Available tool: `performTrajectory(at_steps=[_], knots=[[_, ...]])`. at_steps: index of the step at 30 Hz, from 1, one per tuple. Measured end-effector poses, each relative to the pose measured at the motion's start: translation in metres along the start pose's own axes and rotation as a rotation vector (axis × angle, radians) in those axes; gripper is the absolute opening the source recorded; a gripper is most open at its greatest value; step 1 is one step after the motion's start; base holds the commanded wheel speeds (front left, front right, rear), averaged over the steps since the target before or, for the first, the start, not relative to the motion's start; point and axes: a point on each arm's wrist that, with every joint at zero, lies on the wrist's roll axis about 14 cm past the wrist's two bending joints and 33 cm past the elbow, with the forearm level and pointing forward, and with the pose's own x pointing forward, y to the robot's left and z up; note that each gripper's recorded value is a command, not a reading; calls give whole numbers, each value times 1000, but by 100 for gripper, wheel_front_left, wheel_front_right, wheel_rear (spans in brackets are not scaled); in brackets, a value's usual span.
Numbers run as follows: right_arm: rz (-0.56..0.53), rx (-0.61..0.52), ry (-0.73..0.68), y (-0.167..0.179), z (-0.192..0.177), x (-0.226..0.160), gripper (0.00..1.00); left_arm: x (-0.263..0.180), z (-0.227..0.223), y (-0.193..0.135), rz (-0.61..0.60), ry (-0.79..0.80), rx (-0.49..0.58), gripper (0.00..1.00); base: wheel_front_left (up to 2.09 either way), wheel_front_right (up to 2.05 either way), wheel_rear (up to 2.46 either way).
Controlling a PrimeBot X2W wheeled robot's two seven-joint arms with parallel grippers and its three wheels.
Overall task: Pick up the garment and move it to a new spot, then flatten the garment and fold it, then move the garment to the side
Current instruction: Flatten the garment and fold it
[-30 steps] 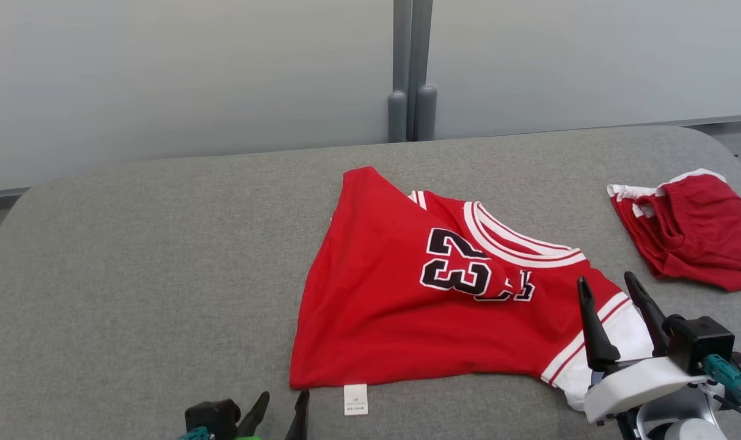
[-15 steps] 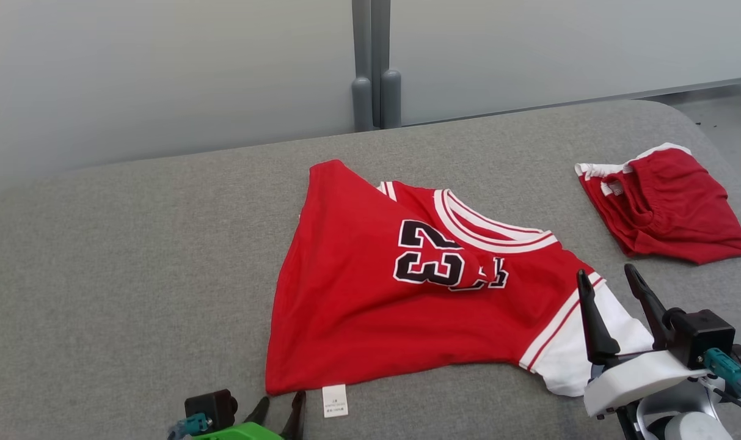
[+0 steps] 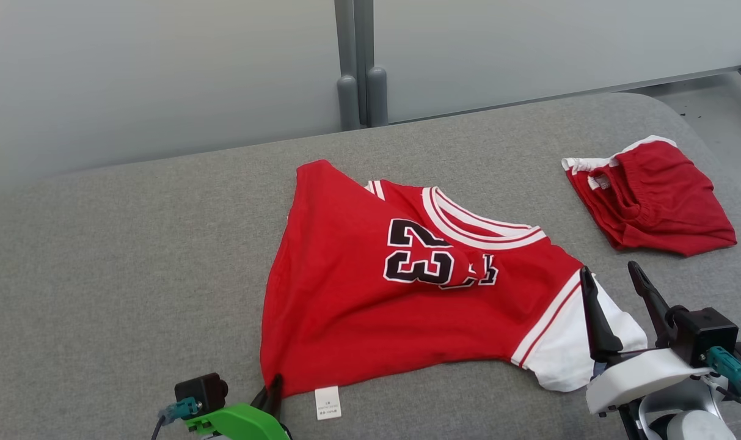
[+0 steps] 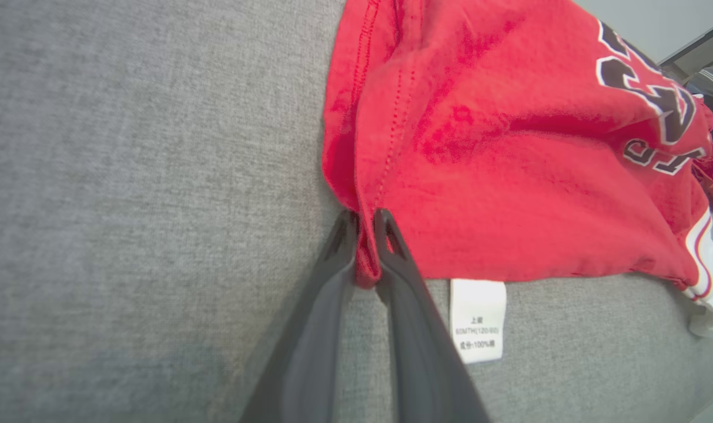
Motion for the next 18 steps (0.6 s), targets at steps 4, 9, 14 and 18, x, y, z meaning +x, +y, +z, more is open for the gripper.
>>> performTrajectory(at_steps=[4, 9, 14, 18], knots=[[-6, 0, 1, -2, 0, 0, 100, 0, 3, -2, -14, -14, 2, 0, 0, 0, 0], [-31, 4, 42, -10, -12, -3, 100, -1, 24, 1, -15, -102, -1, 0, 0, 0, 0], [-47, 18, 153, -15, -43, -13, 100, -4, 50, 6, -3, -190, 6, 0, 0, 0, 0], [-72, 39, 248, -21, -71, -26, 100, -7, 68, 11, 13, -247, 20, 0, 0, 0, 0]])
